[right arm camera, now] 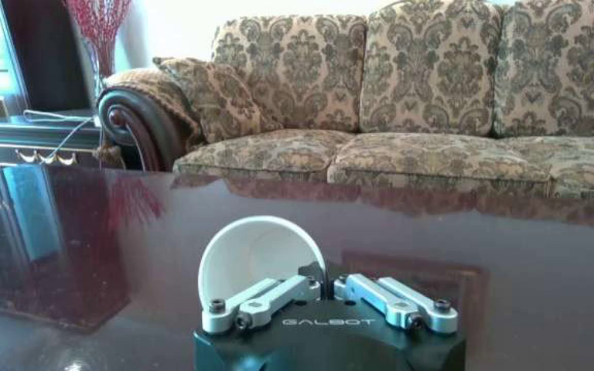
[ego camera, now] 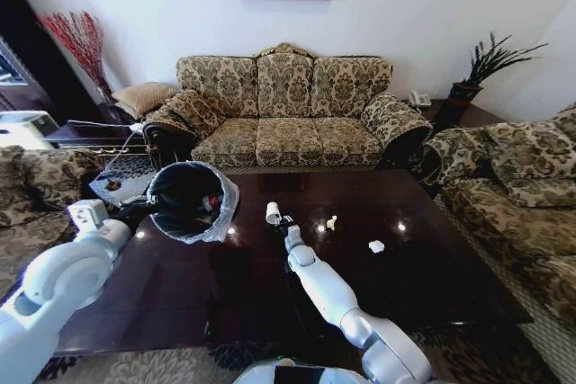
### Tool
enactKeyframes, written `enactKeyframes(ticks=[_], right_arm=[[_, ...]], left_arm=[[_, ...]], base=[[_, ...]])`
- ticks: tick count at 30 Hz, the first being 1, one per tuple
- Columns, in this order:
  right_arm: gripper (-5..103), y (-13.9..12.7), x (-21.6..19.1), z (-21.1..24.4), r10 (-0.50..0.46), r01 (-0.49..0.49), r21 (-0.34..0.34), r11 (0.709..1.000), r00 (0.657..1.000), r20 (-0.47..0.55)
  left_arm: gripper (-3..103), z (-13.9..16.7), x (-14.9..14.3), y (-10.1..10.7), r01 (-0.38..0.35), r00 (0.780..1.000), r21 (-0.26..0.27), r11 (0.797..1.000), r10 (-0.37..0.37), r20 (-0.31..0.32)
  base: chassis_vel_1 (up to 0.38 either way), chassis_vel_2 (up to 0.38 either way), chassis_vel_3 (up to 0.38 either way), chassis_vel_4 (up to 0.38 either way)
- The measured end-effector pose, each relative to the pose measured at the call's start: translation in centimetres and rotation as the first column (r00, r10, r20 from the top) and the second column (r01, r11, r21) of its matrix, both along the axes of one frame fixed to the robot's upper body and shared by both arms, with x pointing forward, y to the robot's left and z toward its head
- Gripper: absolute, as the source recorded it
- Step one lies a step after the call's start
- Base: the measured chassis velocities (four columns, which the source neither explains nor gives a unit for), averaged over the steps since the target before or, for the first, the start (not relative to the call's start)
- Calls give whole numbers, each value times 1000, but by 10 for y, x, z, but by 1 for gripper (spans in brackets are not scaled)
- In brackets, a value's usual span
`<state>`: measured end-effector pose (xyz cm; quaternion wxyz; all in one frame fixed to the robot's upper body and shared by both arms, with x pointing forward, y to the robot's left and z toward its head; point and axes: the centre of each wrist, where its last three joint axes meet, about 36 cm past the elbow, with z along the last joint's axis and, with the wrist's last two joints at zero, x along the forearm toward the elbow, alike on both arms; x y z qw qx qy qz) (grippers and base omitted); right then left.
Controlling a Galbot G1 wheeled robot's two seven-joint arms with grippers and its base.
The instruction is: Move to the front of the table and place the trash on the table into the trash bin.
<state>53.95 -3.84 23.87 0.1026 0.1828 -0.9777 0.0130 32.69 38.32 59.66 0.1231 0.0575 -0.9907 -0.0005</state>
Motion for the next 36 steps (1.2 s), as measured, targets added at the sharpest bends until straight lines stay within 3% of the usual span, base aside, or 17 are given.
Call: enactKeyframes(ticks=[5, 7, 8, 12, 16, 19, 22, 23, 24, 26, 27, 29, 30, 31, 32, 34, 36], right_arm=[[-2, 8, -9, 8, 5, -5, 52, 999, 1000, 12], [-2, 17, -17, 20, 15, -19, 105, 994, 999, 38], [-2, 27, -27, 40, 32, -45, 167, 985, 996, 83], [-2, 37, -41, 69, 52, -89, 241, 967, 986, 157], [-1, 6, -63, 115, 44, -132, 296, 946, 958, 285], [0, -33, -82, 166, 0, -151, 351, 924, 918, 396], [0, -45, -91, 189, -3, -182, 379, 907, 899, 439], [0, -51, -99, 209, 19, -239, 403, 884, 878, 478], [0, -51, -99, 209, 19, -239, 403, 884, 878, 478], [0, -57, -117, 242, 108, -390, 426, 817, 828, 551], [0, -57, -117, 242, 108, -390, 426, 817, 828, 551], [0, -57, -131, 262, 212, -525, 426, 737, 777, 592], [0, -57, -131, 262, 212, -525, 426, 737, 777, 592], [0, -57, -135, 268, 255, -573, 420, 704, 755, 604], [0, -55, -137, 274, 329, -644, 404, 650, 718, 614], [0, -53, -137, 275, 356, -667, 397, 631, 703, 616], [0, -44, -134, 276, 429, -721, 364, 589, 661, 615]], left_arm=[[1, -1, 3, 2, 1, 1000, 10, 1000, -1, -6], [1, -2, 5, 4, 3, 1000, 18, 1000, -3, -6], [1, -4, 7, 8, -2, 1000, 28, 1000, 2, -7], [1, -7, 11, 13, -12, 1000, 44, 999, 12, -5], [1, -10, 16, 24, -41, 999, 68, 997, 40, 14], [1, -10, 17, 32, -66, 998, 79, 995, 64, 29], [1, -11, 18, 33, -68, 997, 79, 995, 66, 28], [1, -11, 18, 33, -68, 997, 81, 994, 66, 27], [1, -11, 18, 33, -68, 997, 81, 994, 66, 27], [1, -12, 19, 33, -53, 999, 94, 994, 52, 11], [1, -12, 19, 33, -53, 999, 94, 994, 52, 11], [1, -14, 20, 33, -30, 999, 106, 994, 32, -19], [1, -14, 20, 33, -30, 999, 106, 994, 32, -19], [1, -14, 21, 32, -20, 999, 109, 994, 23, -28], [1, -14, 22, 30, 2, 999, 109, 994, 3, -44], [1, -13, 22, 28, 13, 999, 104, 994, -8, -47], [1, -7, 21, 19, 55, 997, 79, 995, -51, -57]], base=[[0, 0, 0, 0], [0, 0, 0, 0], [0, 0, 0, 0], [0, 0, 0, 0], [0, 0, 0, 0], [0, 0, 0, 0], [0, 0, 0, 0], [0, 0, 0, 0], [0, 0, 0, 0], [0, 0, 0, 0], [0, 0, 0, 0], [0, 0, 0, 0], [0, 0, 0, 0], [0, 0, 0, 0], [0, 0, 0, 0], [0, 0, 0, 0], [0, 0, 0, 0]])
